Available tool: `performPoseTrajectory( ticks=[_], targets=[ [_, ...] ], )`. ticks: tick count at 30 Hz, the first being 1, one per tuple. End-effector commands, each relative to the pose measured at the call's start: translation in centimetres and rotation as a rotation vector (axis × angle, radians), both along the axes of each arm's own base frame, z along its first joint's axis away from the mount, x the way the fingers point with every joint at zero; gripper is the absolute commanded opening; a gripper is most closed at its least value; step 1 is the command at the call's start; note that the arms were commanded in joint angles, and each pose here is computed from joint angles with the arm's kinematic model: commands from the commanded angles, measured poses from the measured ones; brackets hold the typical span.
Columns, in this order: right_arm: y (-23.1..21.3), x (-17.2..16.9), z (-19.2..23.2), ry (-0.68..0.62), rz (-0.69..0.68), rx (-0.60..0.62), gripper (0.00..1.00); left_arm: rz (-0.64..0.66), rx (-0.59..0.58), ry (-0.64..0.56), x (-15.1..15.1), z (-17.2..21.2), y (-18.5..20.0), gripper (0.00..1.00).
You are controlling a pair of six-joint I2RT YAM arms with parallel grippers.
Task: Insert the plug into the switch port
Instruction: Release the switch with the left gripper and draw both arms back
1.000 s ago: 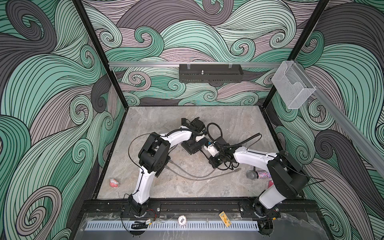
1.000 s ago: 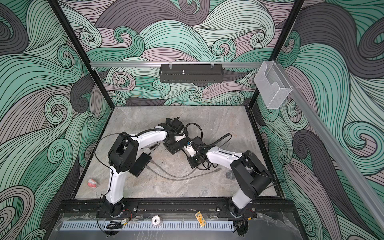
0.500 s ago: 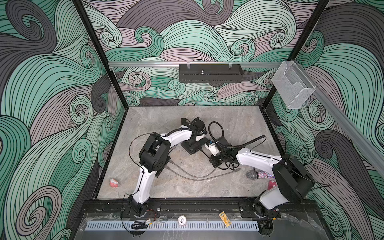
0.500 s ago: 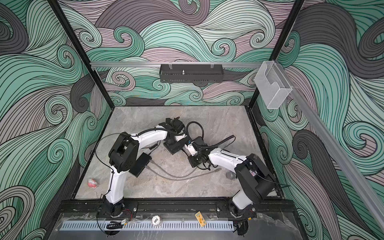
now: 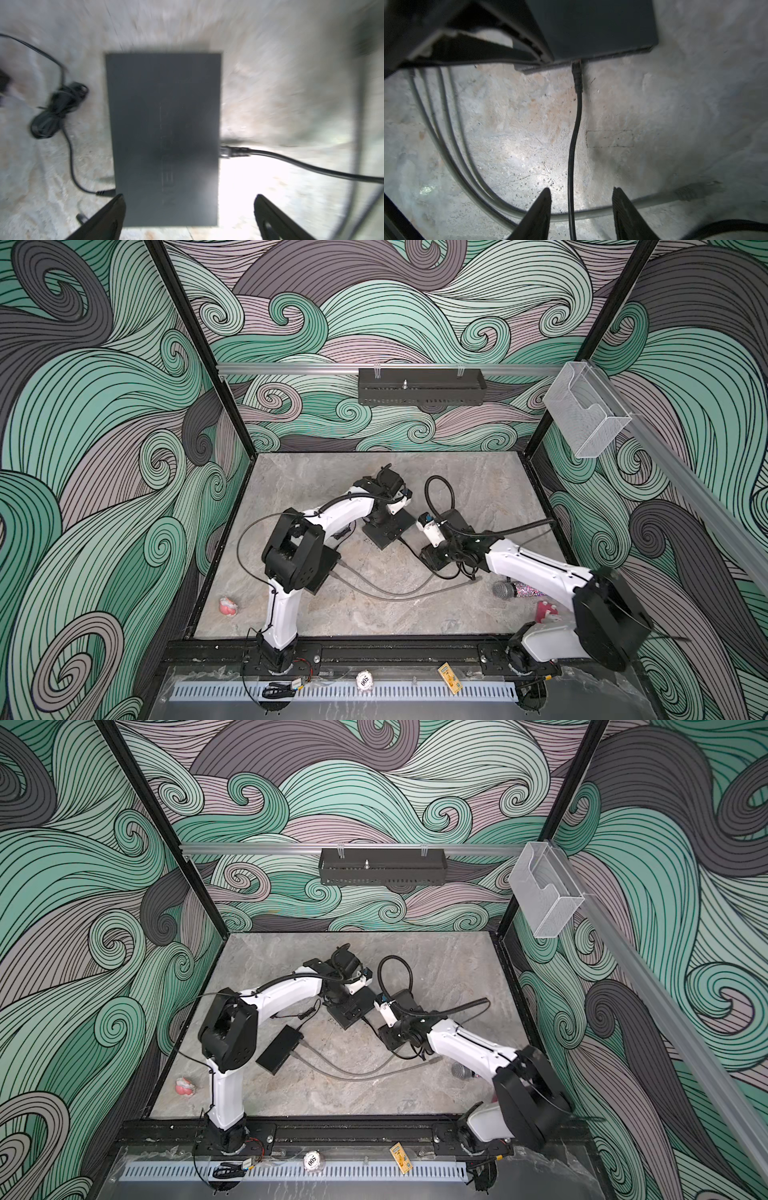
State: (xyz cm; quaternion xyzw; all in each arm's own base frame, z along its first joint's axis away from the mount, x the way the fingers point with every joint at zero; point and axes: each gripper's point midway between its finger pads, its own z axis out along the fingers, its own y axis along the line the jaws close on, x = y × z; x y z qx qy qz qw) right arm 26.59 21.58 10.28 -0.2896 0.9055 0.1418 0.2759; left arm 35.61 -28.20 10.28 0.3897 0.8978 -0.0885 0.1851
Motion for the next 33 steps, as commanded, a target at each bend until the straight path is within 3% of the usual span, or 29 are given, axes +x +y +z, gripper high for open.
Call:
performPoseTrajectory(
  ticks=[1,3,5,6,10,17,19,23,26,33],
  targets=[
    [-2.5,0.3,4.2,-0.12,-0.079,0.003,0.55,0.026,-0.261,-0.094,-1.4,7.0,-1.5,0.99],
    [-4.0,0.0,6.7,-0.21,-0.121,0.023,0.68,0.029,-0.374,-0.156,-2.6,9.4,-1.4,0.99],
    [-5.8,-0.5,8.7,-0.287,-0.183,0.044,0.97,0.048,-0.449,-0.208,-3.9,10.8,-0.5,0.99],
    [-6.7,-0.9,9.4,-0.316,-0.208,0.055,0.99,0.071,-0.485,-0.231,-4.7,11.8,0.2,0.99],
    [-8.5,-3.0,9.9,-0.321,-0.276,0.126,0.99,0.153,-0.595,-0.243,-7.9,12.4,2.6,0.99],
    [-5.6,-6.6,6.1,-0.057,-0.255,0.363,0.99,0.312,-0.763,-0.189,-13.7,12.6,7.0,0.99],
    [-5.2,-7.2,4.9,0.015,-0.255,0.357,0.99,0.407,-0.811,-0.172,-14.7,12.6,8.5,0.99],
    [-4.7,-7.9,3.4,0.108,-0.249,0.333,0.99,0.466,-0.861,-0.141,-17.1,13.5,10.5,0.99],
    [-5.5,-7.9,3.6,0.099,-0.294,0.331,0.99,0.446,-0.833,-0.143,-19.3,15.2,12.0,0.99],
    [-8.6,-6.6,3.9,0.078,-0.436,0.198,0.99,0.31,-0.76,-0.193,-22.9,17.3,13.9,0.99]
  ],
)
